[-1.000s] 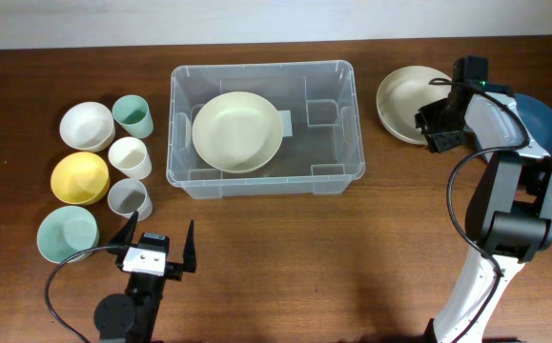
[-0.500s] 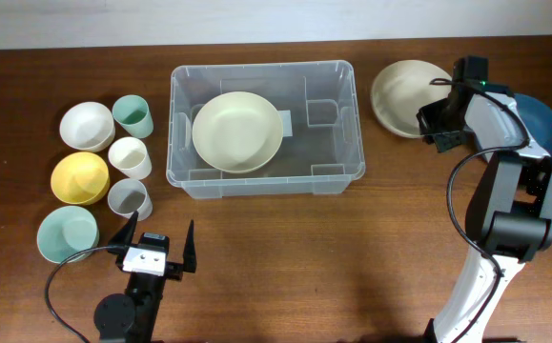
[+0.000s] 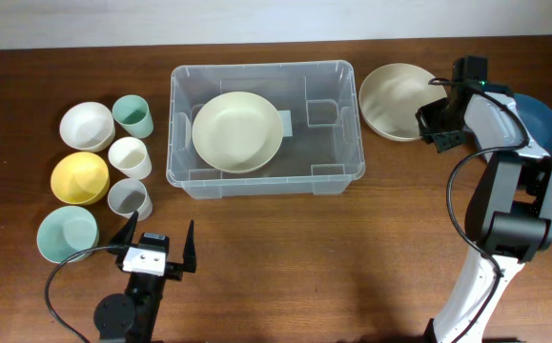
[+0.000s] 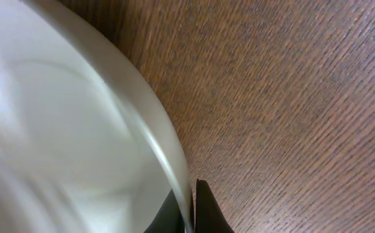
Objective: Pack container
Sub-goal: 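Lift the back cream bowl with the right gripper over the bin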
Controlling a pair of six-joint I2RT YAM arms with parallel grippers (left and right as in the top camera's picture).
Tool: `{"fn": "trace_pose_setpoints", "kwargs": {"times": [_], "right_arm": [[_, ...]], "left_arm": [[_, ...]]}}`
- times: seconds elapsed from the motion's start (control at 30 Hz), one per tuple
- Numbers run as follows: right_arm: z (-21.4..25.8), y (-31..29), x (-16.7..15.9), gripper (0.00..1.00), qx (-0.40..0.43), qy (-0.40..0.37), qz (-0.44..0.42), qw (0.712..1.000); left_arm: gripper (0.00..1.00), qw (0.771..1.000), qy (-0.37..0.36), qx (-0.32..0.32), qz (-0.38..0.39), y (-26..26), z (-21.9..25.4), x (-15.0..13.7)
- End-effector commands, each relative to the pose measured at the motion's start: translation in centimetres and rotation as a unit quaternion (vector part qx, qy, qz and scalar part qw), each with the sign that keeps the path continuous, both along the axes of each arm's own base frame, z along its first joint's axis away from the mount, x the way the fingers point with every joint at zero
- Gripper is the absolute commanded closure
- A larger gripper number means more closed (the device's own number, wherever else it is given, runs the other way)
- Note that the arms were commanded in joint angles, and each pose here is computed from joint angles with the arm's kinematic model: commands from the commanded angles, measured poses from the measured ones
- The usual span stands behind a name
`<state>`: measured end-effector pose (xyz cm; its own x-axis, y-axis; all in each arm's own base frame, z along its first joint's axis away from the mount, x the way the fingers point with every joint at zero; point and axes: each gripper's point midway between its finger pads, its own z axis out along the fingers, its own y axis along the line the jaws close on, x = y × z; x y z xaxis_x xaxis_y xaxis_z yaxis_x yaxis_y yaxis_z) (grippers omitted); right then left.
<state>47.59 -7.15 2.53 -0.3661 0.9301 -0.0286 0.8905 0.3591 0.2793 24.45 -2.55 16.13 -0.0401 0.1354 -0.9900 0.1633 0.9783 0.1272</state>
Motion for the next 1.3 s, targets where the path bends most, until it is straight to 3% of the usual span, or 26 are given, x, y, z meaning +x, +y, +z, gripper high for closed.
{"fn": "trace_pose_setpoints", "kwargs": {"times": [0.0,0.43,0.7,1.03,1.27], "right_arm": [[5.8,-0.7,1.5,0.96,-0.020,-0.064,0.001,0.998],[21.3,0.3,0.5,0.96,-0.042,-0.231,0.024,0.972],[30.2,5.1,-0.6,0.96,0.014,-0.357,0.112,0.927],[30.2,18.3,-2.2,0.96,0.058,-0.357,0.272,0.892],[25.9,26.6,-3.5,0.96,0.058,-0.303,0.342,0.887]], "left_arm": [[0.00,1.000,-0.001,0.007,0.001,0.0,-0.1,0.0],[0.00,1.000,-0.001,0.007,0.001,0.0,-0.1,0.0],[0.00,1.000,-0.001,0.007,0.001,0.0,-0.1,0.0],[0.00,1.000,-0.001,0.007,0.001,0.0,-0.1,0.0],[0.00,1.000,-0.001,0.007,0.001,0.0,-0.1,0.0]]}}
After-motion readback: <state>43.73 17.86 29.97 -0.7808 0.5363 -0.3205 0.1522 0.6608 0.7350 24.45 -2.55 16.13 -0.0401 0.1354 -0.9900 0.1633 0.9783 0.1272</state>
